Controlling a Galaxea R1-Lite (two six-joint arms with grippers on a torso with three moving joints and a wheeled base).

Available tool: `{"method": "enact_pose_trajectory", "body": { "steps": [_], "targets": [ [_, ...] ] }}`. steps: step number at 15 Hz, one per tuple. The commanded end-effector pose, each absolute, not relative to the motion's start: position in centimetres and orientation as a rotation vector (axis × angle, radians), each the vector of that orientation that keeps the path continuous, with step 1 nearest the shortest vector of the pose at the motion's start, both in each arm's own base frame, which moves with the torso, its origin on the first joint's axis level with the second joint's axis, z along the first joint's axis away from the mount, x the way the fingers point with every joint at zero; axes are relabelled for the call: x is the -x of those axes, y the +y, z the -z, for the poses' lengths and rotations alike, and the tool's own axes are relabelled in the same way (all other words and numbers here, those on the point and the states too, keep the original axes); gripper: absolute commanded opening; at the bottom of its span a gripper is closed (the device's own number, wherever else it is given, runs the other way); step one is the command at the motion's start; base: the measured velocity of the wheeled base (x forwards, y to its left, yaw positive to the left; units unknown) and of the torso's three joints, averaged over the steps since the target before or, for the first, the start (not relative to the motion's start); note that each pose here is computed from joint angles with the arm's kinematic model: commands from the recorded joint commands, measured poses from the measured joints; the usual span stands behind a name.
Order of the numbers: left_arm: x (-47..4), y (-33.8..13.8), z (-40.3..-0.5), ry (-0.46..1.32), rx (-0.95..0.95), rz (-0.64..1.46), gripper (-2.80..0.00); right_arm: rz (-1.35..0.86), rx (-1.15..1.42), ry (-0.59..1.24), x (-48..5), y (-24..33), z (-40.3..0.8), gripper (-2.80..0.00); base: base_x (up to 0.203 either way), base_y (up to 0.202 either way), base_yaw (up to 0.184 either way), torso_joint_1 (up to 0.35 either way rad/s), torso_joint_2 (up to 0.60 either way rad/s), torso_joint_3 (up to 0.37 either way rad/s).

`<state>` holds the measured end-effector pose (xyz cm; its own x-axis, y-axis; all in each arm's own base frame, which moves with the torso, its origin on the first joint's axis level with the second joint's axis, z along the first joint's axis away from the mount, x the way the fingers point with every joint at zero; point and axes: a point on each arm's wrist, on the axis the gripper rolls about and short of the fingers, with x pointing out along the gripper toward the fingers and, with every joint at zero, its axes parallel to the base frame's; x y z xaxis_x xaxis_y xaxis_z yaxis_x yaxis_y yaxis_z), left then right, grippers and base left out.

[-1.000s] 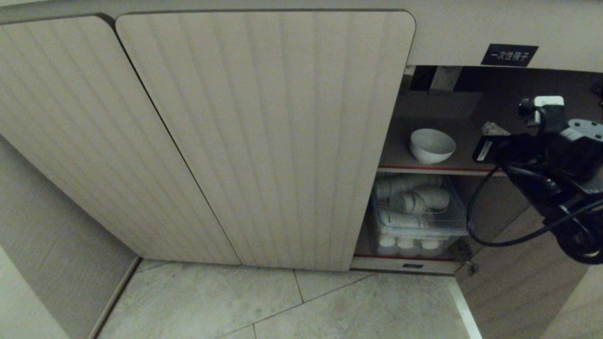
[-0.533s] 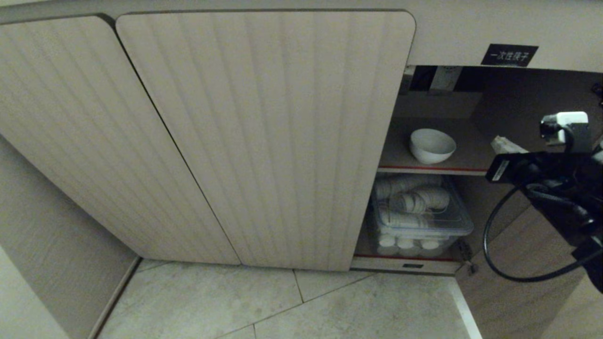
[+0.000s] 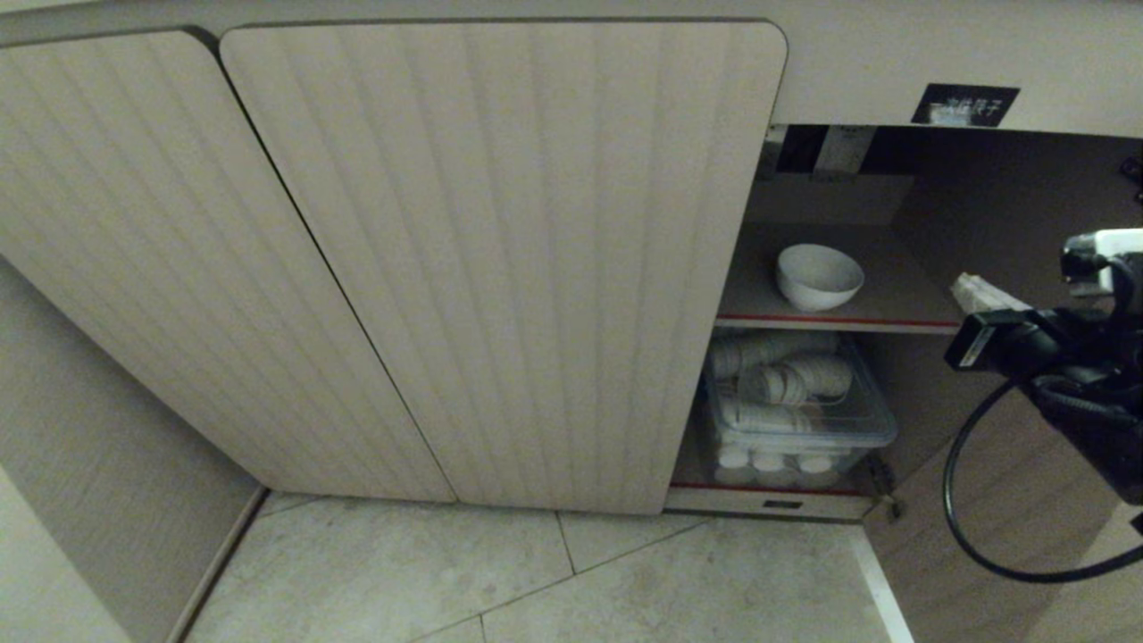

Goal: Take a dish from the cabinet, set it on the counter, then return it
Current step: Close the cabinet door

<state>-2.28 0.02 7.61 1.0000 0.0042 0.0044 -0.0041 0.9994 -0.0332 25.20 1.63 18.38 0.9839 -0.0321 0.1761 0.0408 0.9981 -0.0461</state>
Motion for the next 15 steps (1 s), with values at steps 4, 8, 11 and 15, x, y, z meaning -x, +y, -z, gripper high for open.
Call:
{"method": "enact_pose_trajectory", "body": {
  "steps": [4, 8, 11, 15],
  "targets": [
    [2.3, 0.0, -7.6, -0.005, 0.034, -0.005, -2.8, -0.002, 0.056, -0.126, -22.1, 1.5, -17.7, -2.8, 0.0, 0.0, 0.0, 0.0, 0.0, 0.0],
    [2.3, 0.0, -7.6, -0.005, 0.034, -0.004, -2.8, -0.029, 0.065, -0.001, -19.2, 1.4, -16.8, -2.8, 0.0, 0.0, 0.0, 0.0, 0.0, 0.0],
    [2.3, 0.0, -7.6, -0.005, 0.034, -0.004, -2.8, -0.053, 0.074, 0.137, -16.1, 1.4, -14.6, -2.8, 0.0, 0.0, 0.0, 0.0, 0.0, 0.0],
    [2.3, 0.0, -7.6, -0.006, 0.034, -0.003, -2.8, -0.082, 0.091, 0.262, -12.3, 1.4, -12.2, -2.8, 0.0, 0.0, 0.0, 0.0, 0.0, 0.0]
  ]
}}
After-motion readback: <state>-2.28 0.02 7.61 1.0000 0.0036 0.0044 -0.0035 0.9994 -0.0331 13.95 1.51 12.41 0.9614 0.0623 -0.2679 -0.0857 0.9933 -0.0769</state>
